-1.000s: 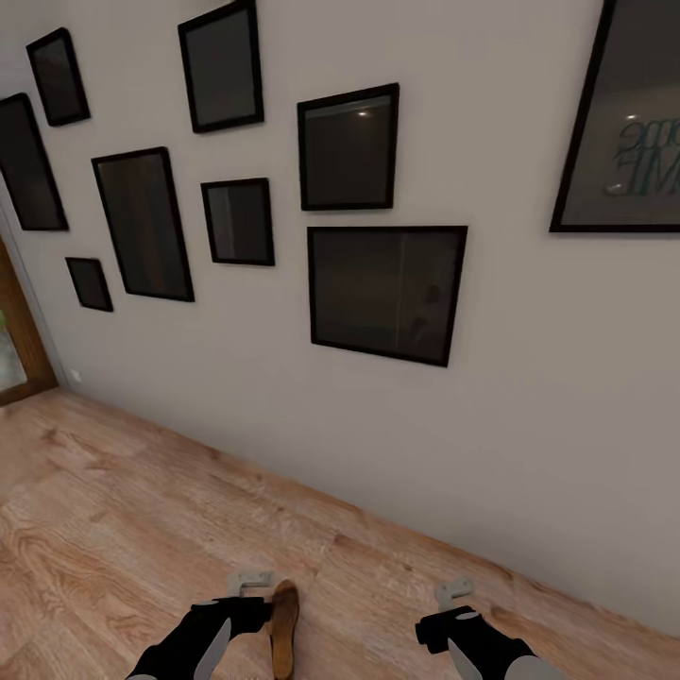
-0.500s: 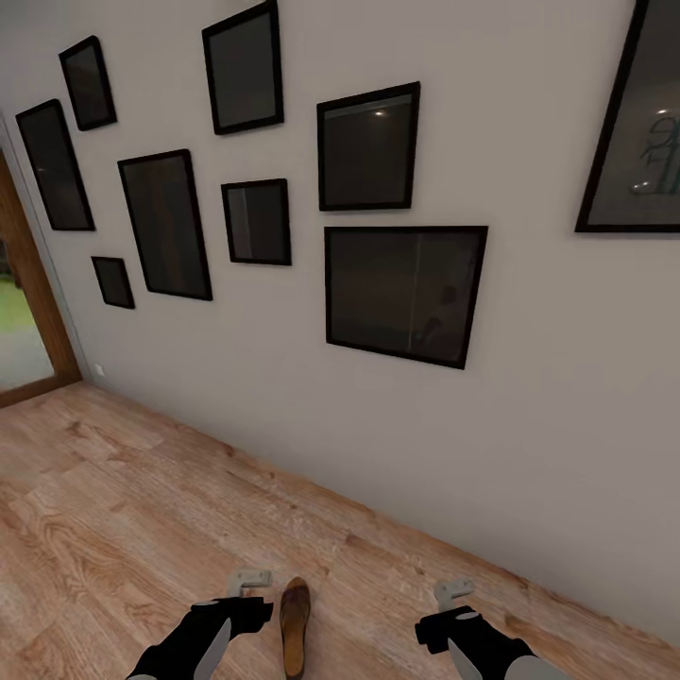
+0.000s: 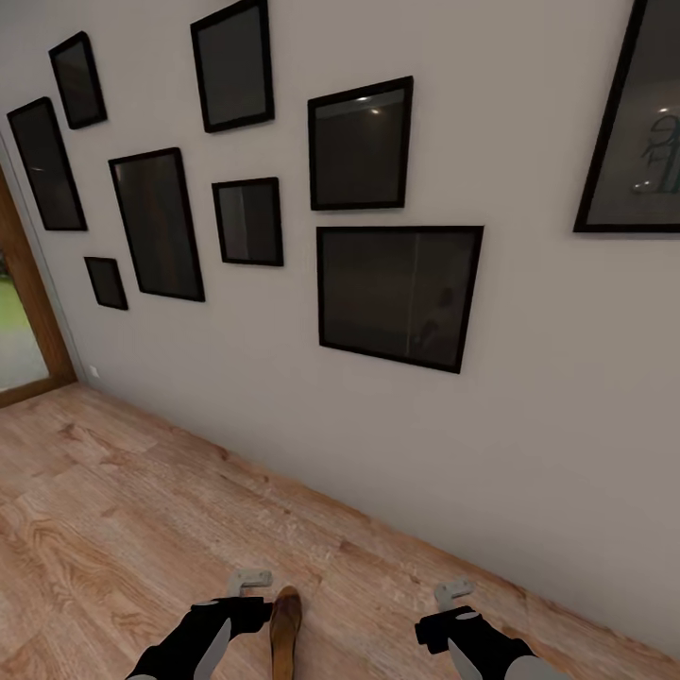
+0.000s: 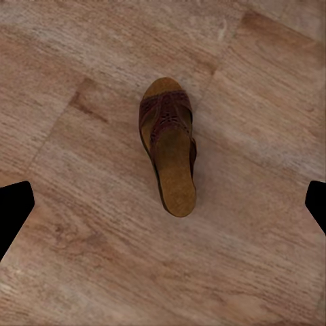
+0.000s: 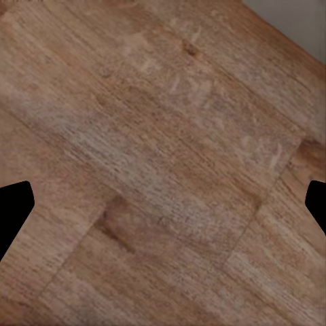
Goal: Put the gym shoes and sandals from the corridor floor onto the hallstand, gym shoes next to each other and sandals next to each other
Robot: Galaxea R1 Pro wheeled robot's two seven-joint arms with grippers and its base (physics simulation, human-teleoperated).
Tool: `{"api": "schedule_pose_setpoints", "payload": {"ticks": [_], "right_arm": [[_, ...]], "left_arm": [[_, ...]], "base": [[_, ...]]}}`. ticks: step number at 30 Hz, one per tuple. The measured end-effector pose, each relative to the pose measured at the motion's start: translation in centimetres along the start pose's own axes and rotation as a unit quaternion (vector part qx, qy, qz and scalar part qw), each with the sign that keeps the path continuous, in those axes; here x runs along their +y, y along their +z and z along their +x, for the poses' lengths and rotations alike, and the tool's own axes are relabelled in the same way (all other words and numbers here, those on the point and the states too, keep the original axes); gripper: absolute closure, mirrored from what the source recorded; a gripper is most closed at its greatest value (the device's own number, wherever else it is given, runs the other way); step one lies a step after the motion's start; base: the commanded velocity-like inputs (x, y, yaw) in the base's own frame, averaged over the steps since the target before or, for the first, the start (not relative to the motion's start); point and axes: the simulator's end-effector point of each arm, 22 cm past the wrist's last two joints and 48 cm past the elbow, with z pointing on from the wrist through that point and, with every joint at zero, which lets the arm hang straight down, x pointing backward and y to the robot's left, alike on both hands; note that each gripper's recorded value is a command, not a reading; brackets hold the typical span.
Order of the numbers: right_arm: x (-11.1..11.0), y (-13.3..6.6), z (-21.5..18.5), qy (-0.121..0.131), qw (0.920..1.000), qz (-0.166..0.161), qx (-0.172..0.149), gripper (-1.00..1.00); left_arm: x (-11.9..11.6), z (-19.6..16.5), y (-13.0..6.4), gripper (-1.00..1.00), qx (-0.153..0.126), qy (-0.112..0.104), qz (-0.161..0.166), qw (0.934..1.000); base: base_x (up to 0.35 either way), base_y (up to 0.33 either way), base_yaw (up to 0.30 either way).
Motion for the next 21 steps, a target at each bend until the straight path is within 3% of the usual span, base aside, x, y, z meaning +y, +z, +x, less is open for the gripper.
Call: {"api": "schedule_pose_setpoints", "payload": {"ticks": [21], "right_arm": [[0.0, 0.0, 0.01, 0.0, 1.0, 0.0, 0.0, -1.0]], "left_arm": [[0.0, -0.04, 0.0, -1.0, 0.0, 0.0, 0.0, 1.0]], "base": [[0.003, -0.064, 0.0]]}}
